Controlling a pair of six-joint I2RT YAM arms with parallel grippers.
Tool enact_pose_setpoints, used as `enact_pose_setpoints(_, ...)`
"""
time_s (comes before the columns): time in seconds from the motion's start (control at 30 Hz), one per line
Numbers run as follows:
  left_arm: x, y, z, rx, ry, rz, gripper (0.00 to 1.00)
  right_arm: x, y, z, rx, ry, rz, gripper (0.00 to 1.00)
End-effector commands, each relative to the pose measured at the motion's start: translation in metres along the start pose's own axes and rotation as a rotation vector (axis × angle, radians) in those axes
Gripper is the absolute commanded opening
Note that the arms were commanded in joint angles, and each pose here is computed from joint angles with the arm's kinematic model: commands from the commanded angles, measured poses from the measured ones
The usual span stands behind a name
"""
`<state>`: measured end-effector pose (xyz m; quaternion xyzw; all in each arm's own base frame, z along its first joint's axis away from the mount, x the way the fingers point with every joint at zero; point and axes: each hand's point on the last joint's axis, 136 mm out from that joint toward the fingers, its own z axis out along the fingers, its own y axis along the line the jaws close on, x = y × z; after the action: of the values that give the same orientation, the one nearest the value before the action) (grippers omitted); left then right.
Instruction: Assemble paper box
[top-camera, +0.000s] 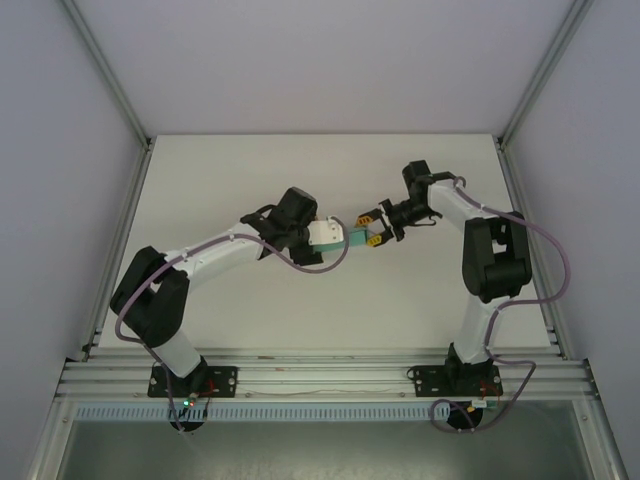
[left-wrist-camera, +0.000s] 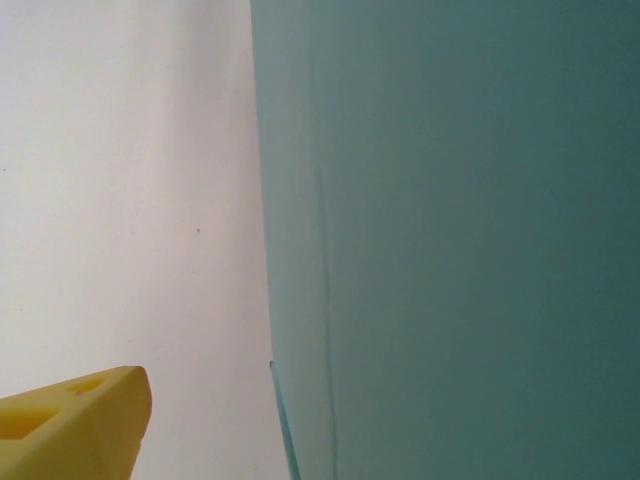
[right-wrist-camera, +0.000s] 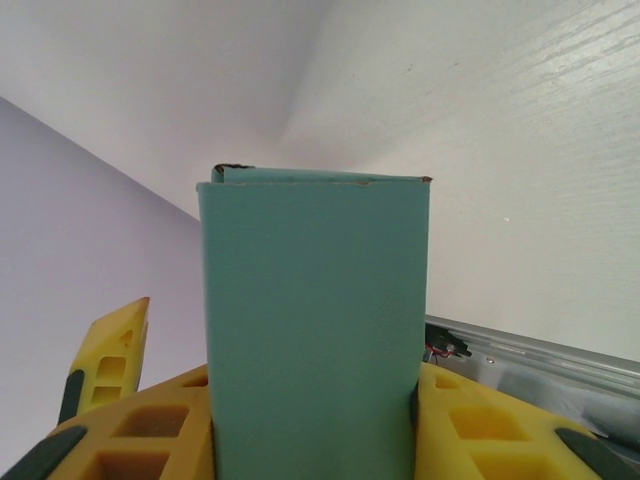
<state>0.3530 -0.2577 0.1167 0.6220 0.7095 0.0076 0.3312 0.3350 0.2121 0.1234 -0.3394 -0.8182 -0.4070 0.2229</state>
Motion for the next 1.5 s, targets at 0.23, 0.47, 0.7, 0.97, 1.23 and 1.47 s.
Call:
enact_pose_setpoints(0.23, -0.022, 0.019, -0.004, -0.064, -0.079, -0.025, 0.66, 0.019, 0.005, -0.006, -0.029, 0.011, -0.012, 0.59)
enact_pose_setpoints(0.47, -0.010, 0.001, -0.003, 0.053, -0.024, -0.030, 0.63, -0.018, 0.015, -0.050, -0.051, -0.347, -0.130, 1.00)
enact_pose_setpoints(0.7, 0.006, -0.006, -0.005, 0.178, 0.056, -0.090, 0.59, -0.040, 0.017, -0.157, 0.106, -0.983, -0.456, 1.00)
enact_pose_setpoints(0.97, 0.007, -0.012, -0.001, 0.228, 0.037, -0.123, 0.54, 0.039, 0.063, -0.174, -0.114, -1.108, -1.244, 1.00)
enact_pose_setpoints(1.23, 0.002, -0.009, 0.004, 0.240, 0.000, -0.137, 0.50, 0.059, 0.039, -0.101, 0.157, -0.720, -1.583, 0.97)
enact_pose_setpoints(1.47, 0.003, -0.008, 0.008, 0.270, 0.003, -0.144, 0.48, 0.015, 0.017, -0.065, 0.518, -0.546, -1.561, 0.79)
